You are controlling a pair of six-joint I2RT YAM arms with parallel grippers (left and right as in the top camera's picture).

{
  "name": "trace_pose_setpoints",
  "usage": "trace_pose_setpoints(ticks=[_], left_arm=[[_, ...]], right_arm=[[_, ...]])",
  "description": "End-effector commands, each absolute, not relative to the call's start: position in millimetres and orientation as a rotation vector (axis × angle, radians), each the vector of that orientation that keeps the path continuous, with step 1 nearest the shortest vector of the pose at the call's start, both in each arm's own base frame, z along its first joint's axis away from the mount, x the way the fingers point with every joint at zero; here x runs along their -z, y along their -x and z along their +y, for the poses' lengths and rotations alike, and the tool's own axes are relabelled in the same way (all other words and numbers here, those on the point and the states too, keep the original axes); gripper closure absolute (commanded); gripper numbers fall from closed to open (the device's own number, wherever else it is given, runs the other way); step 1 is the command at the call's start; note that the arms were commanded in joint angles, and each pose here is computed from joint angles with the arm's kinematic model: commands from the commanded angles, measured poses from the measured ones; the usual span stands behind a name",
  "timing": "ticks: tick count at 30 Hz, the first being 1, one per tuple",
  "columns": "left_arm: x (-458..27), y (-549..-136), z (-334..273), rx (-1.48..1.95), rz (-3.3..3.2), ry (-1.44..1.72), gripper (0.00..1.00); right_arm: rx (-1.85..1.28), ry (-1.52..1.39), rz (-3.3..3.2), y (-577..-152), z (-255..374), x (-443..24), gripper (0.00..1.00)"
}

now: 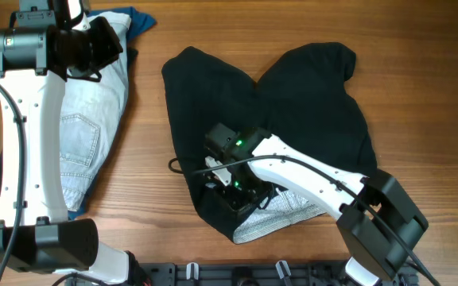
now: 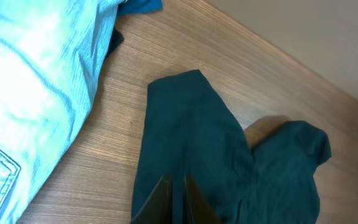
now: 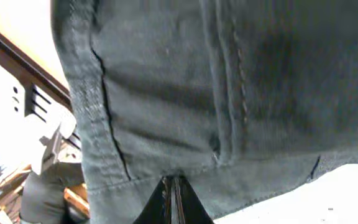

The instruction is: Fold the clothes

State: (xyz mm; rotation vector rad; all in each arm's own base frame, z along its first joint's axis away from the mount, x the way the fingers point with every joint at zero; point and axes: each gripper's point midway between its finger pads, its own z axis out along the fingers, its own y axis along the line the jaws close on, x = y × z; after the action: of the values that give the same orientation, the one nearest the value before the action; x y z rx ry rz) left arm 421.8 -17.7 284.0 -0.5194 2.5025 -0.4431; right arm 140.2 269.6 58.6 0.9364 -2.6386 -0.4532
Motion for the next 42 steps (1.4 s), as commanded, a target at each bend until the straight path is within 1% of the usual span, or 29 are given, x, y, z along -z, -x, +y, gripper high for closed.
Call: trace_pose_setpoints(ticks=[1,3,5,6,7,10,11,13,15,16,18,20,22,25,27,31,32,38,42], left_arm=[[-289.9,-421.2,-15.7,0.441,2.485,0.535,0.92],[-289.6,-420.8,-15.7,0.44,2.487,0.534,0.92],[-289.0,-420.0,-15.8,0.439,2.491,0.532,0.92],[-288.8,-419.7,-15.8,0.438,2.493,0.532,0.92],[-288.8,-419.7,-15.8,0.438,2.493,0.532,0.92],[-288.7,-419.6,-15.9,0.439,2.493,0.533,0.92],[-288.5,-419.3,-16.4,0.439,2.495,0.532,0.92],[-288.4,-418.9,-19.3,0.442,2.499,0.524,0.92],[-287.6,-418.9,-25.6,0.444,2.507,0.498,0.9],[-287.6,-418.7,-29.2,0.441,2.512,0.464,0.89],[-285.6,-418.6,-39.0,0.439,2.528,0.404,0.78],[-283.2,-418.2,-48.9,0.446,2.538,0.371,0.7],[-280.8,-417.3,-56.7,0.45,2.548,0.349,0.67],[-277.3,-416.0,-65.5,0.446,2.562,0.324,0.66],[-276.5,-414.6,-69.3,0.445,2.569,0.313,0.65],[-272.4,-408.3,-69.3,0.435,2.6,0.318,0.63],[-270.5,-406.1,-67.3,0.419,2.611,0.326,0.62],[-266.9,-400.9,-65.3,0.397,2.635,0.335,0.62],[-267.2,-401.2,-66.1,0.398,2.634,0.332,0.61]], right_arm=[[0.536,-0.858,-2.689,-154.7,279.1,-69.4,0.96],[0.602,-0.867,-2.758,-173.2,284.0,-88.7,0.96],[0.679,-0.853,-2.889,-206.0,282.4,-120.8,0.96],[0.701,-0.795,-2.965,-223.5,276.9,-134.8,0.95],[0.727,-0.696,-3.065,-247.2,265.4,-150.7,0.92],[0.816,-0.475,-3.258,-304.2,228.8,-175.1,0.6],[0.825,-0.412,-3.307,-321.2,215.3,-178.0,0.52],[0.823,-0.273,-3.418,-360.4,180.0,-180.5,0.44],[0.81,-0.195,-3.52,-396.4,146.0,-180.0,0.36],[0.788,-0.141,-3.57,-412.5,129.4,-178.6,0.36],[0.72,-0.008,-3.676,-447.2,89.9,-173.1,0.32],[0.646,0.095,-3.729,-466.1,64.0,-165.0,0.32],[0.551,0.274,-3.763,-485.3,34.3,-149.9,0.34],[0.504,0.478,-3.762,-506.3,10.4,-123.9,0.4],[0.462,0.68,-3.727,-517.4,-4.1,-99.7,0.4],[0.492,1.098,-3.558,-525.5,-27.2,-51.7,0.38],[0.499,1.177,-3.522,-525.4,-34.2,-46.1,0.36],[0.468,1.31,-3.495,-524.2,-69.9,-44.4,0.34],[0.446,1.33,-3.479,-520.4,-78.6,-42.2,0.34]])
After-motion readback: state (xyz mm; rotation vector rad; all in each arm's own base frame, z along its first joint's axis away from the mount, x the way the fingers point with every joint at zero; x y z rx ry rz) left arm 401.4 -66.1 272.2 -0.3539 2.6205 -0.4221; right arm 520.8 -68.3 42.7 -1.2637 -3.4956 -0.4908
